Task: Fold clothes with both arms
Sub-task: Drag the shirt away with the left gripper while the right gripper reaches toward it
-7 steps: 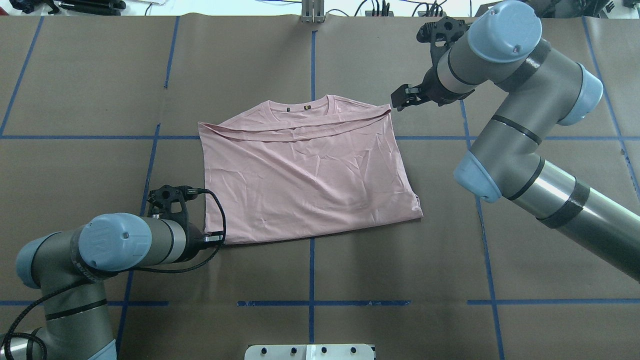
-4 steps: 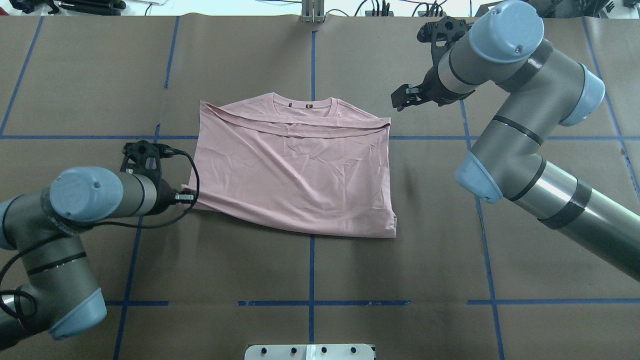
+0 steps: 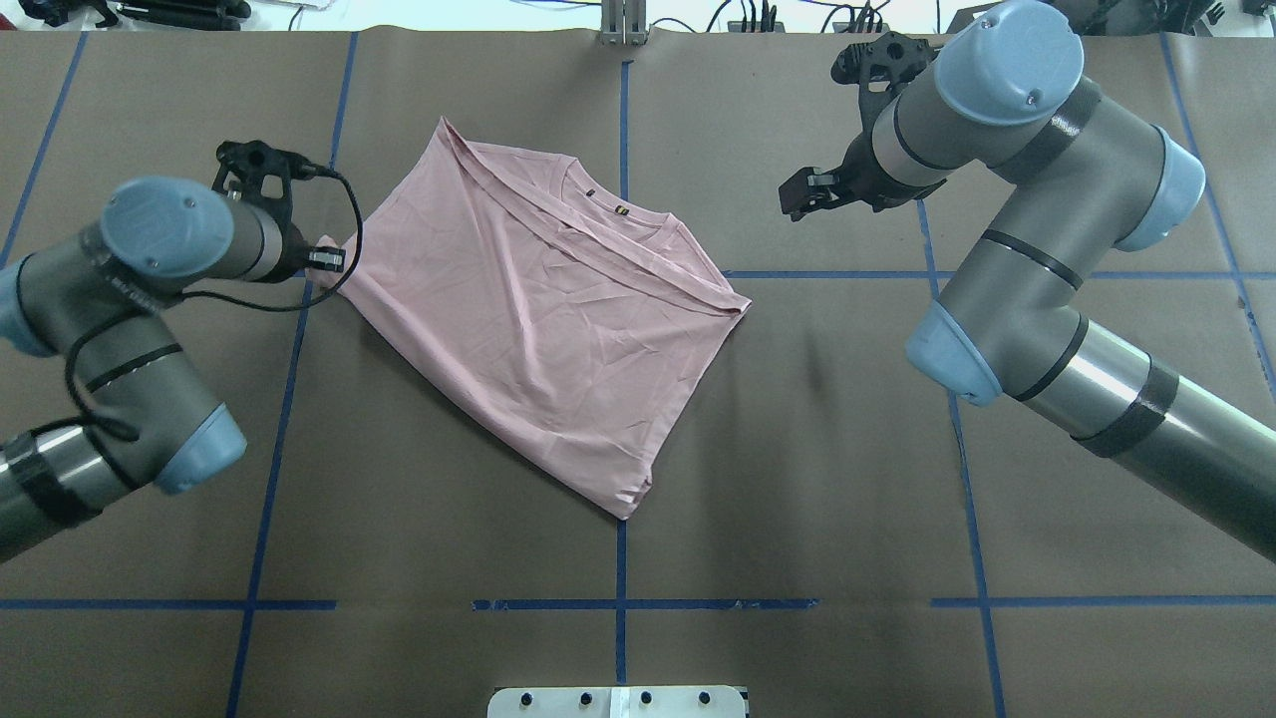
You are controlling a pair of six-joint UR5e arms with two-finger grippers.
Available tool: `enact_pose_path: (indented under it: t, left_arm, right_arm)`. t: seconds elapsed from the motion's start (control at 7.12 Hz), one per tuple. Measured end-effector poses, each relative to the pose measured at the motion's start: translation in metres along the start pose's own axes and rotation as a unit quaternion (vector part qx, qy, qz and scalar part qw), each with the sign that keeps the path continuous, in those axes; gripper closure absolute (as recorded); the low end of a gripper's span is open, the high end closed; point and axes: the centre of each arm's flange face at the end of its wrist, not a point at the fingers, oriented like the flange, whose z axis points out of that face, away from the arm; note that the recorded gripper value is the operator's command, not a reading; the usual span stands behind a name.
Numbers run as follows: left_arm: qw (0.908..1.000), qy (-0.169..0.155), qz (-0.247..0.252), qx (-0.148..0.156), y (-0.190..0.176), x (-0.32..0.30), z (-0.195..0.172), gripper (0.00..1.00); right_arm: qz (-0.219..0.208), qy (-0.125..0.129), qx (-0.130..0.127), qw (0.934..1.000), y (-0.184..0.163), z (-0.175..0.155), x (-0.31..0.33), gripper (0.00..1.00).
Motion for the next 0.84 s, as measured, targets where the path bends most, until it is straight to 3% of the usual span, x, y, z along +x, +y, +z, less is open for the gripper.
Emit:
enact_pose_path:
  t: [0.14, 0.28, 0.56, 0.7, 0.84]
  left_arm:
    - [0.9998, -0.013, 0.01, 0.015, -0.042, -0.022, 0.021, 1.0]
    - [0.9993, -0.022, 0.014, 0.025, -0.072, -0.038, 0.026, 0.01]
    - [0.9984, -0.002, 0.026, 0.049, -0.079, -0.062, 0.018, 0.0]
    - [0.9979, 0.031, 0.03, 0.049, -0.073, -0.072, 0.005, 0.0]
    - [0.9967, 0.058, 0.031, 0.047, -0.067, -0.077, -0.008, 0.0]
  right_arm:
    - [0.001, 0.001, 0.0, 1.0, 0.0, 0.0, 0.0, 0.0]
    - [0.002, 0.001, 0.0, 1.0, 0.0, 0.001, 0.0, 0.02]
    - [0.043, -0.006, -0.001, 0.9991, 0.003, 0.003, -0.019, 0.08]
    - [0.084, -0.02, -0.006, 0.9963, 0.01, 0.003, -0.05, 0.19]
    - [0.128, -0.031, -0.01, 0.9912, 0.016, 0.007, -0.089, 0.23]
